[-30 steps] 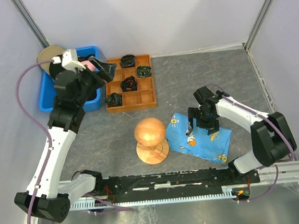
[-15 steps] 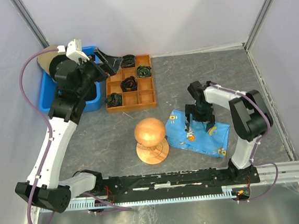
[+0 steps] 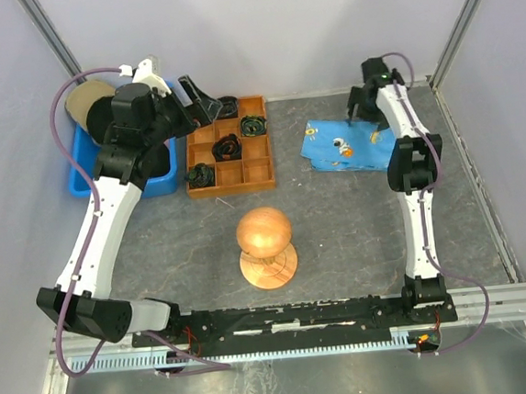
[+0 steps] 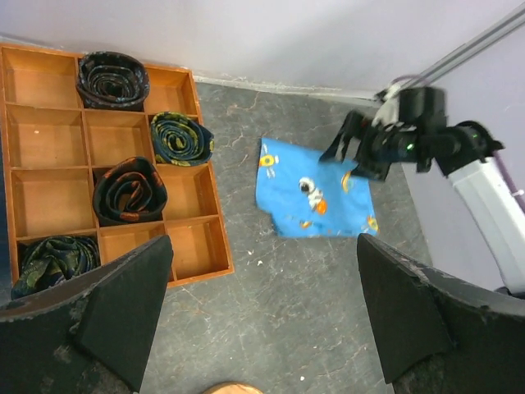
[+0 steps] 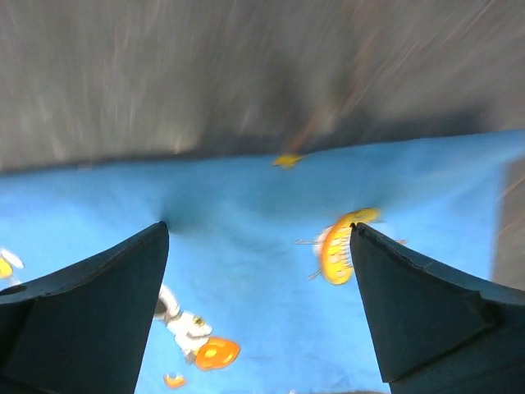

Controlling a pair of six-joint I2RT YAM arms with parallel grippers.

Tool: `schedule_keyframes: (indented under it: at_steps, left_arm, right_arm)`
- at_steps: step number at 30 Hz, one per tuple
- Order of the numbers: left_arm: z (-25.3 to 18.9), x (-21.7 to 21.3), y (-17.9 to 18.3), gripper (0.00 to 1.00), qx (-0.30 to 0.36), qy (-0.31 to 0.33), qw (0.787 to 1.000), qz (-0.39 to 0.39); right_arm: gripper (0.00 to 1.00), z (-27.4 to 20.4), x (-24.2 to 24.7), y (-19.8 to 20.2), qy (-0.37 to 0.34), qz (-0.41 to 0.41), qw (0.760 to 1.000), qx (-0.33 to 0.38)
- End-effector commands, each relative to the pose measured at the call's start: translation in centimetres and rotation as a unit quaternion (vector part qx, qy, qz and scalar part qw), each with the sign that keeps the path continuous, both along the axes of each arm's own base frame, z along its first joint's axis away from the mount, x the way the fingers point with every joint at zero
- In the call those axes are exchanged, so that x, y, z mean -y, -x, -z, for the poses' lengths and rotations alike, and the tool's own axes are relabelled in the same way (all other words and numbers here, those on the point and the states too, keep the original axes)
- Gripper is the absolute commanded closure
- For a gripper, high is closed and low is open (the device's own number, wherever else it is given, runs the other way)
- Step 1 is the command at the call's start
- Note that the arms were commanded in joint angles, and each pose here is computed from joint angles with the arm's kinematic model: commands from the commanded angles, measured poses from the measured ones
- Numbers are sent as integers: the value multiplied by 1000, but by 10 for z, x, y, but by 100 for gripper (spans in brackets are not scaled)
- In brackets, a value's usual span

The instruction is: Stack the hats

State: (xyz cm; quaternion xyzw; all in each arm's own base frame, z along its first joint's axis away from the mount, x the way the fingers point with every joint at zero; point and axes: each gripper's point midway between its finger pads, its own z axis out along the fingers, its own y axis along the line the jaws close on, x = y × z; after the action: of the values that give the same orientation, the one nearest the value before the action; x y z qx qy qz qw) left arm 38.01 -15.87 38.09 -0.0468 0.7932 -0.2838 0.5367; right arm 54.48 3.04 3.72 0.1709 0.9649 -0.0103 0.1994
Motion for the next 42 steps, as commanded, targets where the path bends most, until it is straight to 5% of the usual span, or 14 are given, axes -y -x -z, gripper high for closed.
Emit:
schedule_keyframes:
  at_steps: [1, 6, 10, 16, 23, 34, 42]
  left_arm:
    - [-21, 1, -5, 1, 33, -14, 999, 15]
    - [-19, -23, -8, 1, 71, 65, 994, -49]
    - [-6, -18, -1, 1, 60, 78, 995, -14]
    - [42, -15, 31, 2, -21, 4, 1000, 2]
    - [118, 4, 103, 6, -141, -3, 990, 24]
    - [164, 38, 194, 14, -200, 24, 976, 87]
    - [190, 42, 222, 14, -236, 3, 966, 109]
  right_arm:
    - [1, -77, 64, -44, 83, 28, 991, 102]
    - [1, -176, 46, -25, 45, 17, 979, 196]
    - [1, -237, 21, 18, 9, 2, 964, 265]
    - [1, -231, -25, 71, -99, -55, 962, 250]
    - [5, -240, -101, 159, -222, -142, 937, 231]
    - [19, -208, -146, 279, -241, -187, 944, 123]
    - [25, -185, -138, 317, -244, -162, 952, 85]
